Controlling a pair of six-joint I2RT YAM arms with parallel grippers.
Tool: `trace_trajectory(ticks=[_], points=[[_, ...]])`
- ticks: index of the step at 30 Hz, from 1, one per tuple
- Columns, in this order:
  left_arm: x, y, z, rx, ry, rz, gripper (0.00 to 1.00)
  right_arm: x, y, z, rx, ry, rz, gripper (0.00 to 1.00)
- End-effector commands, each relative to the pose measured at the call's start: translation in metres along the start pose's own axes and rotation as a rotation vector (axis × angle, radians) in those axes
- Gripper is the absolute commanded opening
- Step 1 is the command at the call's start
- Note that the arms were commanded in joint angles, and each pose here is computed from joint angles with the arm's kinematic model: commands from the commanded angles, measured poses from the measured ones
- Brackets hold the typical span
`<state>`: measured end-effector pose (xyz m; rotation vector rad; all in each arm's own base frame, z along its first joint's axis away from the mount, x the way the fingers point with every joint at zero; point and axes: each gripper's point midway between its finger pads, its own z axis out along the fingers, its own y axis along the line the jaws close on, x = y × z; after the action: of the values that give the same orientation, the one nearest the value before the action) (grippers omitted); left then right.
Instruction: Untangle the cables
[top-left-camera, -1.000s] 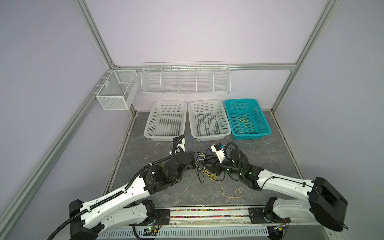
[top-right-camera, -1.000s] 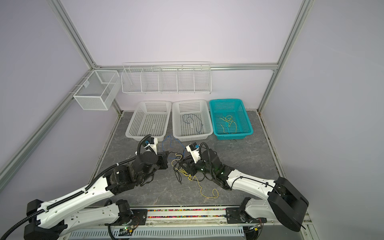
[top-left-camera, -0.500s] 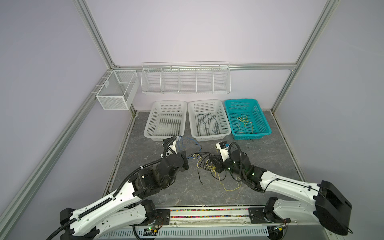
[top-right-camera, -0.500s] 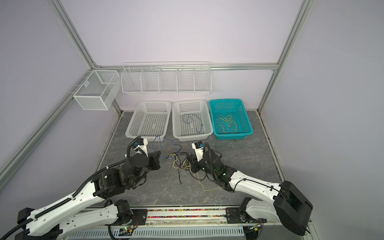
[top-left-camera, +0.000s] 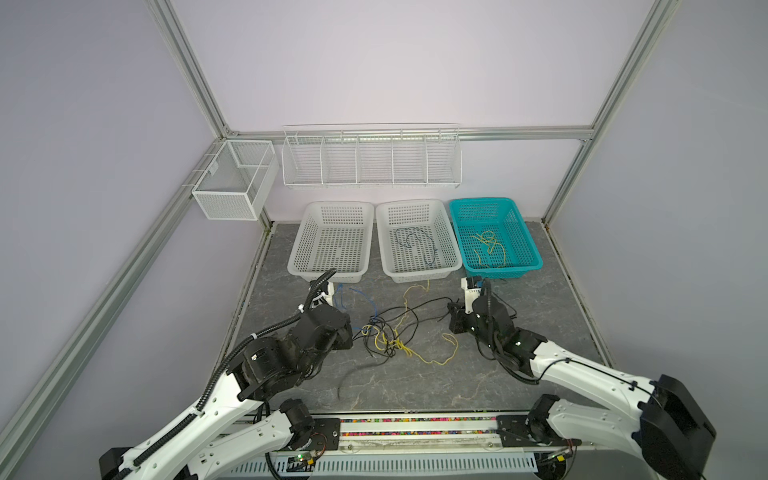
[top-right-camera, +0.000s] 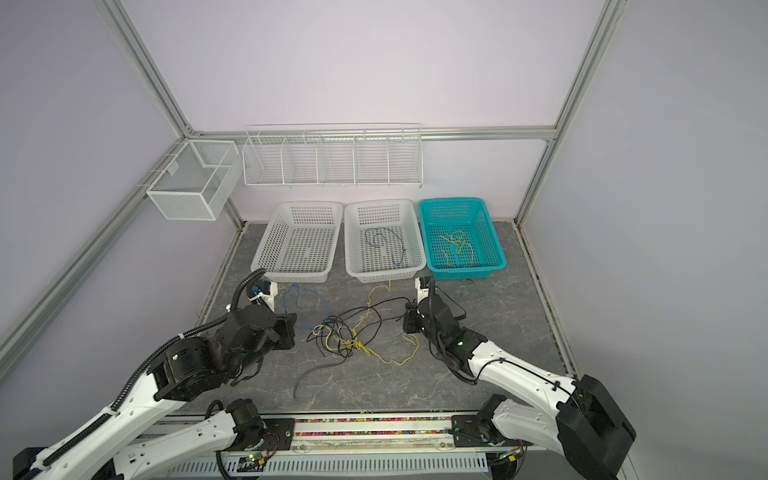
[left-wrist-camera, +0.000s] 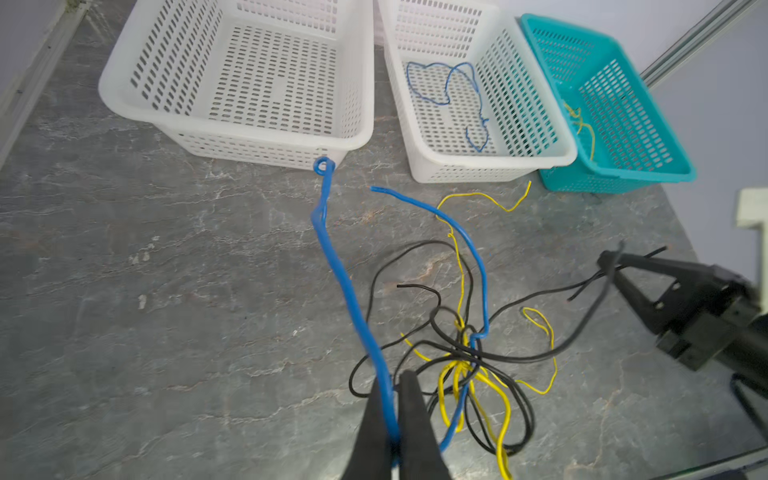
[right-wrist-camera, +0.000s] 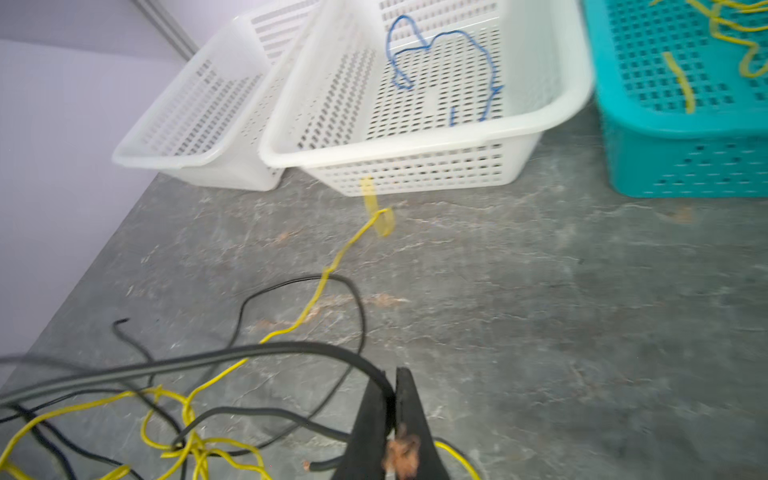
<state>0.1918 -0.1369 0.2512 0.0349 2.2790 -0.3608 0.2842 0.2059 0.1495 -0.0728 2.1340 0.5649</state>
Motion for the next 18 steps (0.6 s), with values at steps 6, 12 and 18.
trace_trajectory(ticks=[6,12,18], points=[[0.029,0.025,0.009,-0.126,0.149,0.131,0.00,-0.013,-0.057,-0.024,0.134,-0.063,0.184,0.06],[0.030,0.026,0.018,-0.132,0.126,0.141,0.00,-0.029,-0.082,-0.047,0.134,-0.141,0.297,0.06],[0.041,0.026,0.037,-0.147,0.176,0.151,0.00,-0.061,-0.082,-0.076,0.066,-0.225,0.336,0.06]])
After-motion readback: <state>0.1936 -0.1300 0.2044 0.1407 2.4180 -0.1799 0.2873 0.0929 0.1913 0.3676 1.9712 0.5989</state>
